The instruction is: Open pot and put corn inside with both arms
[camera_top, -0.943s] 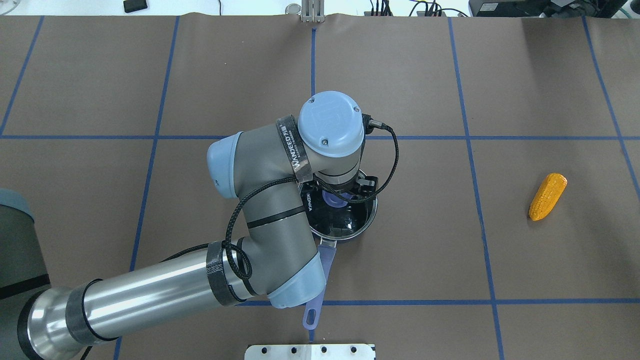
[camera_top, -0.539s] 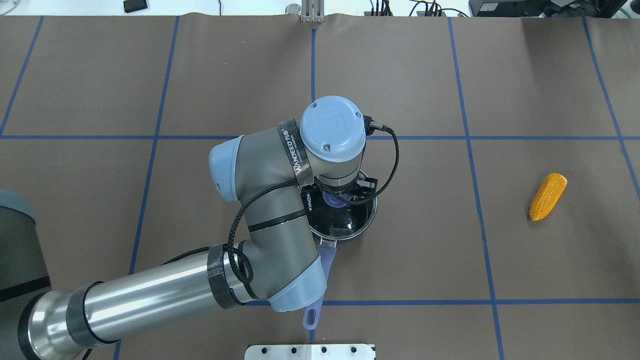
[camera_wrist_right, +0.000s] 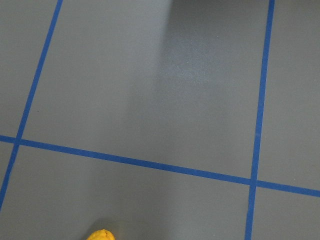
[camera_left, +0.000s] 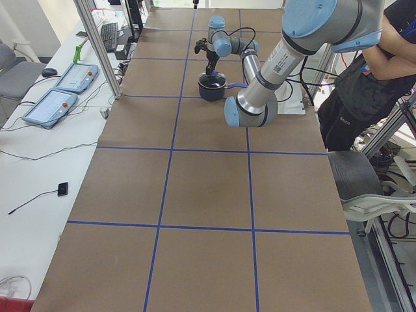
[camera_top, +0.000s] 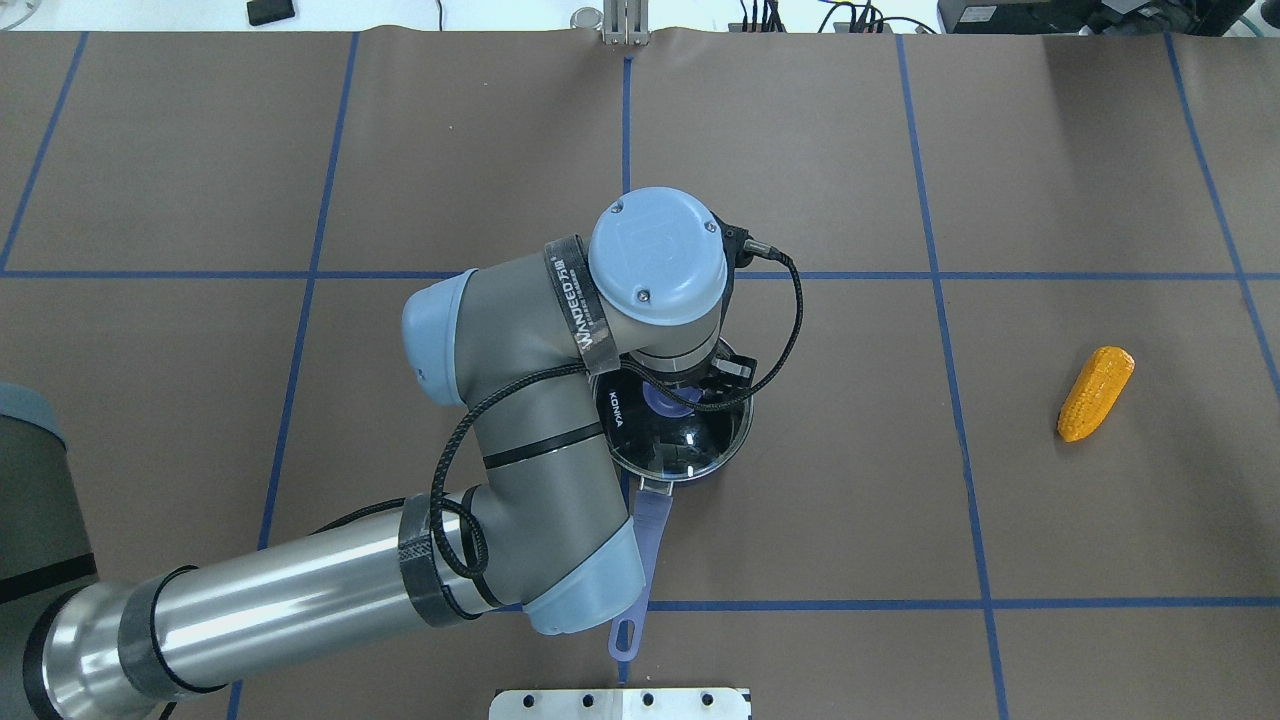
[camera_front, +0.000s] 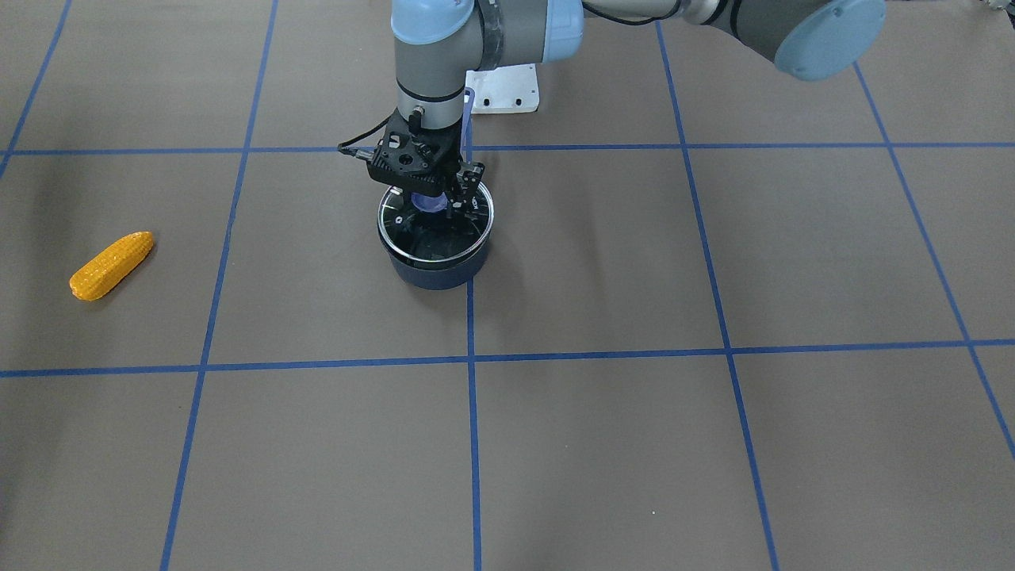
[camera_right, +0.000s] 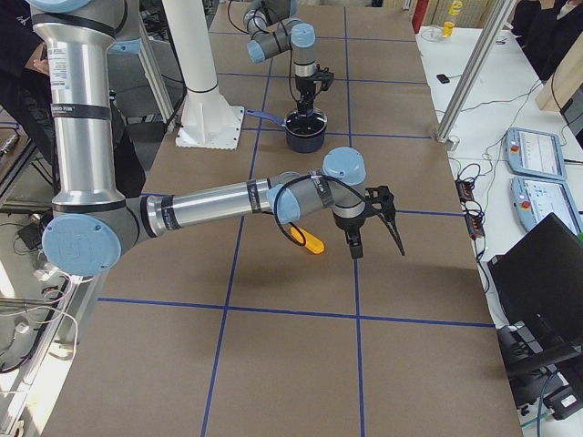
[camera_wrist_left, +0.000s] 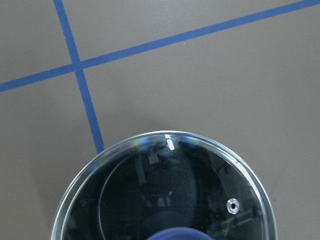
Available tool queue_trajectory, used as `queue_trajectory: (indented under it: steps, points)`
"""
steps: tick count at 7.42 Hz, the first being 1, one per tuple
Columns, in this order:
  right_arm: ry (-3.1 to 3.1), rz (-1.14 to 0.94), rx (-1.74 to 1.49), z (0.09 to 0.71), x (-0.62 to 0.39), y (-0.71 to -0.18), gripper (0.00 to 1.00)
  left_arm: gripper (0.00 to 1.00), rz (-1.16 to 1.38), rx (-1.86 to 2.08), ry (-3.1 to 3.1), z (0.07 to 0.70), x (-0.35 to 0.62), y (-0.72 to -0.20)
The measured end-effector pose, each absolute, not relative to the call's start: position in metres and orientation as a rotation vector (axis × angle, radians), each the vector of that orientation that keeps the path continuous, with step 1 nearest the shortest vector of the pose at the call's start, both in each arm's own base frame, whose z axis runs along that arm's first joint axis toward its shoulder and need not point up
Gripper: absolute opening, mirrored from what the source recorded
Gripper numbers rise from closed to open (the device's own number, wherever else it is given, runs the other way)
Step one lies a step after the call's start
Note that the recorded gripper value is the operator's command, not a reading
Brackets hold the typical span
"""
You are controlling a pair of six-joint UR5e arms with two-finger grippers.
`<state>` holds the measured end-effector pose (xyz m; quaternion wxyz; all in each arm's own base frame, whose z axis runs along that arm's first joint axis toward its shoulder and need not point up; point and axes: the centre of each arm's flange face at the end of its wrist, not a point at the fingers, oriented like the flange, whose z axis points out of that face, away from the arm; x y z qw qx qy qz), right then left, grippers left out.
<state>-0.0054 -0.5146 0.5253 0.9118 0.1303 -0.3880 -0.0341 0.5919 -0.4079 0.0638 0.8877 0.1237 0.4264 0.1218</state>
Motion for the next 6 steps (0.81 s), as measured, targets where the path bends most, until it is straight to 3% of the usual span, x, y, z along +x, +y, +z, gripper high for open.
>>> queue_trajectory:
  steps: [3, 6]
  points:
    - [-0.801, -0.07, 0.269, 0.524, -0.006, -0.515, 1.0, 0.0, 0.354, 0.321, 0.85, 0.089, 0.52, -0.404]
    - [-0.802, -0.072, 0.267, 0.525, -0.008, -0.515, 1.0, 0.0, 0.525, 0.36, 0.752, 0.199, 0.409, -0.448]
